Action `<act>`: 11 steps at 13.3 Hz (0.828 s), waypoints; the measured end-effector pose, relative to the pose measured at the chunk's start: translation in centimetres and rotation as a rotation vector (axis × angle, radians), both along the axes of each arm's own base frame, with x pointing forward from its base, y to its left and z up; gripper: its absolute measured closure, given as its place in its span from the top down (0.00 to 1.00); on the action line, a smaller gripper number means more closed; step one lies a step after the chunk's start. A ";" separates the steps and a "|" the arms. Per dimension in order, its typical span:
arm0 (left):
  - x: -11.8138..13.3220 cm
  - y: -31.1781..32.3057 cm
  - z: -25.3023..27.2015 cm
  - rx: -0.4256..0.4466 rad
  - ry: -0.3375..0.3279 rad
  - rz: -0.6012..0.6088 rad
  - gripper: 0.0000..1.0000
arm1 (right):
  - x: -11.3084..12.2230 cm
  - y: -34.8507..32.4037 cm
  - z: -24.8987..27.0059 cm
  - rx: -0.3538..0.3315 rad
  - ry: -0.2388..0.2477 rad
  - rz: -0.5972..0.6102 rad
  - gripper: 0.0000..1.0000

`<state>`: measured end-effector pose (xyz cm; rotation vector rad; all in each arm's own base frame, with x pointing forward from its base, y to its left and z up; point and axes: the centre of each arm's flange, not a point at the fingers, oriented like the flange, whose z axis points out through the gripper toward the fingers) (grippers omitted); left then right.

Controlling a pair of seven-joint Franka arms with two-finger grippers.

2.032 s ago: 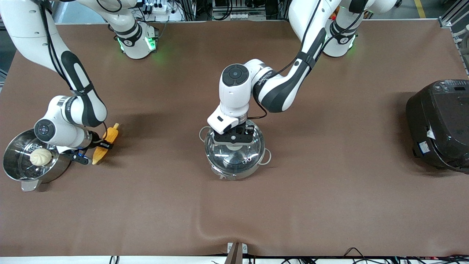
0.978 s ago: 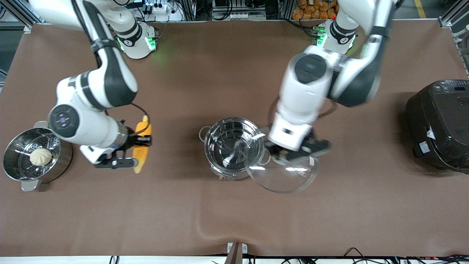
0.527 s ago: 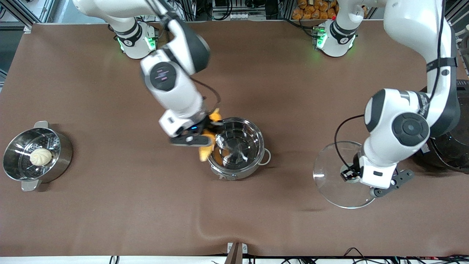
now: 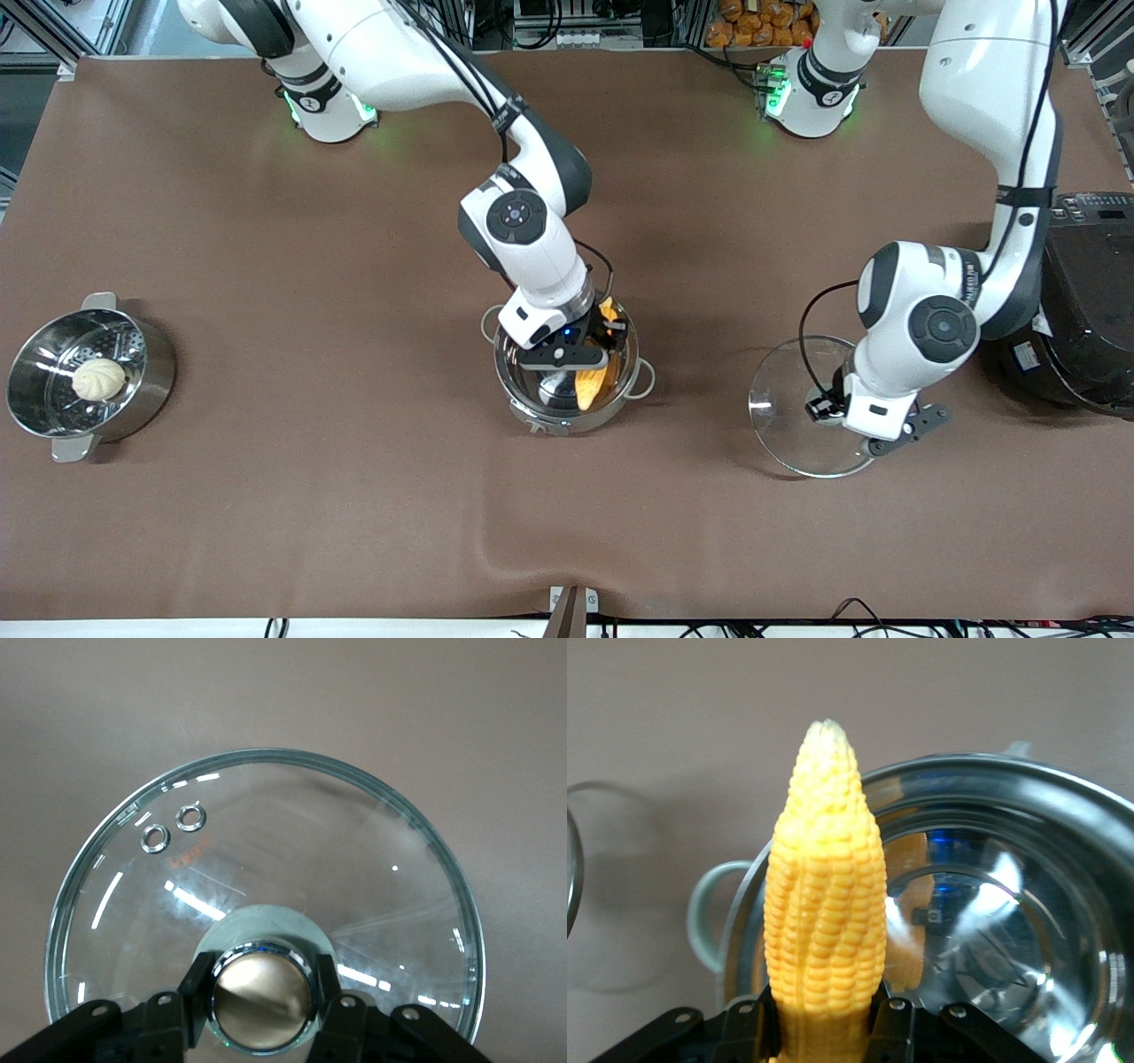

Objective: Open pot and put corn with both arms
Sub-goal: 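Lower the lid with the left gripper while the right gripper drops corn in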

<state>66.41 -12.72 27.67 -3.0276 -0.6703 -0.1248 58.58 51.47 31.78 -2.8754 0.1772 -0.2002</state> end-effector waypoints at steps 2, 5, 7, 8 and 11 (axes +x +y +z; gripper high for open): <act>-0.6 0.1 -2.2 -0.012 -0.030 -0.005 0.50 | 0.0 -0.8 -0.3 -0.052 0.065 0.000 0.35; -0.7 0.1 -4.8 -0.019 -0.045 -0.008 0.50 | 0.0 -1.0 0.2 -0.068 0.088 0.003 0.63; -0.7 0.1 -5.6 -0.021 -0.048 -0.010 0.52 | 0.2 -1.1 0.7 -0.066 0.086 0.001 0.86; -0.5 0.1 -5.2 -0.022 -0.057 -0.010 0.56 | 0.2 -1.3 1.0 -0.074 0.096 0.001 0.98; 0.4 0.0 -0.1 -0.031 -0.116 -0.009 0.87 | 2.3 -6.4 6.1 -0.115 0.148 -0.028 1.00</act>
